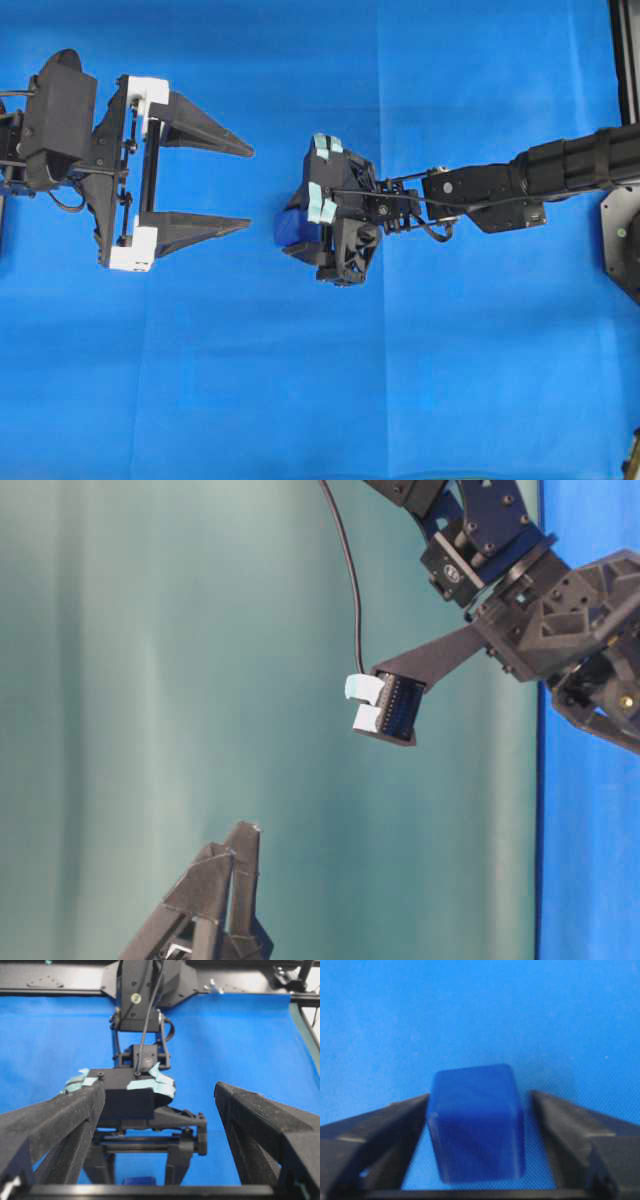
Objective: Handover the blue block to the right arm after grasping it with the left arm, then place it in the designated position.
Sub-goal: 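Open the right gripper to release the cube on the table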
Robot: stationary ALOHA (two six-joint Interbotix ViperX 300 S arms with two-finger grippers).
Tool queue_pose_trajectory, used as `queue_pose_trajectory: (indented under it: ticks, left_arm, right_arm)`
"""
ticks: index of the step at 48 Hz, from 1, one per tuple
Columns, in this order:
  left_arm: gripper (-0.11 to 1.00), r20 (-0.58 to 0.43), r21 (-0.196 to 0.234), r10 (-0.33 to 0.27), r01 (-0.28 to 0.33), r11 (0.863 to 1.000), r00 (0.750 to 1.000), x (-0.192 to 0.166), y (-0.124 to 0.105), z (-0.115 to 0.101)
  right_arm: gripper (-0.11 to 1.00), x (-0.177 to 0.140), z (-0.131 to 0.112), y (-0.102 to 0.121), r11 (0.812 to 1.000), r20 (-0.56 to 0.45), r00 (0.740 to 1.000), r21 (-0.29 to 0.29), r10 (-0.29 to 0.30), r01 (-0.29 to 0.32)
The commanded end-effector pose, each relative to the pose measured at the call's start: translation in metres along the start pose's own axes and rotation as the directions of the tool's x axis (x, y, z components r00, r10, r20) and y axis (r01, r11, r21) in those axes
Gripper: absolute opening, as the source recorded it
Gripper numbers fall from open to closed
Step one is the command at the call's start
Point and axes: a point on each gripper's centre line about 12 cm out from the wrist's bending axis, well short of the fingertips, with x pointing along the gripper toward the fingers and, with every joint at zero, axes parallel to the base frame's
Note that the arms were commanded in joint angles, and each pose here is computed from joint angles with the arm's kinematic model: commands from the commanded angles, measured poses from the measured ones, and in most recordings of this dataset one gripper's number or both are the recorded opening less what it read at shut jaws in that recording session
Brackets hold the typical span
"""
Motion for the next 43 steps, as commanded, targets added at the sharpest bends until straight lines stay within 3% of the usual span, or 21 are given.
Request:
queue_pose_trajectory:
  ticks: [1,3,10,19,43]
  left_arm:
    - [0.93,0.049,0.001,-0.004,0.004,1.0,0.999,-0.002,-0.001,0.015]
    - [0.93,0.049,0.001,-0.004,0.004,1.0,0.999,-0.002,-0.001,0.015]
    - [0.93,0.051,0.001,-0.004,0.004,1.0,0.999,-0.003,-0.001,0.016]
    - [0.93,0.051,0.001,-0.004,0.004,1.0,0.999,-0.003,-0.001,0.016]
    - [0.93,0.055,0.002,-0.004,0.004,1.0,0.998,-0.003,-0.001,0.018]
  right_arm:
    - [0.89,-0.003,0.01,0.003,1.0,0.027,1.0,0.001,0.006,-0.006]
    - [0.93,-0.003,0.01,0.002,1.0,0.024,1.0,0.002,0.003,-0.003]
    - [0.84,-0.005,0.013,0.003,1.0,0.021,1.0,0.002,-0.002,0.002]
    - [0.86,-0.022,0.027,0.009,1.0,0.04,0.999,-0.004,-0.004,0.004]
    - [0.86,-0.106,0.078,0.025,0.998,0.097,0.994,-0.026,-0.046,0.048]
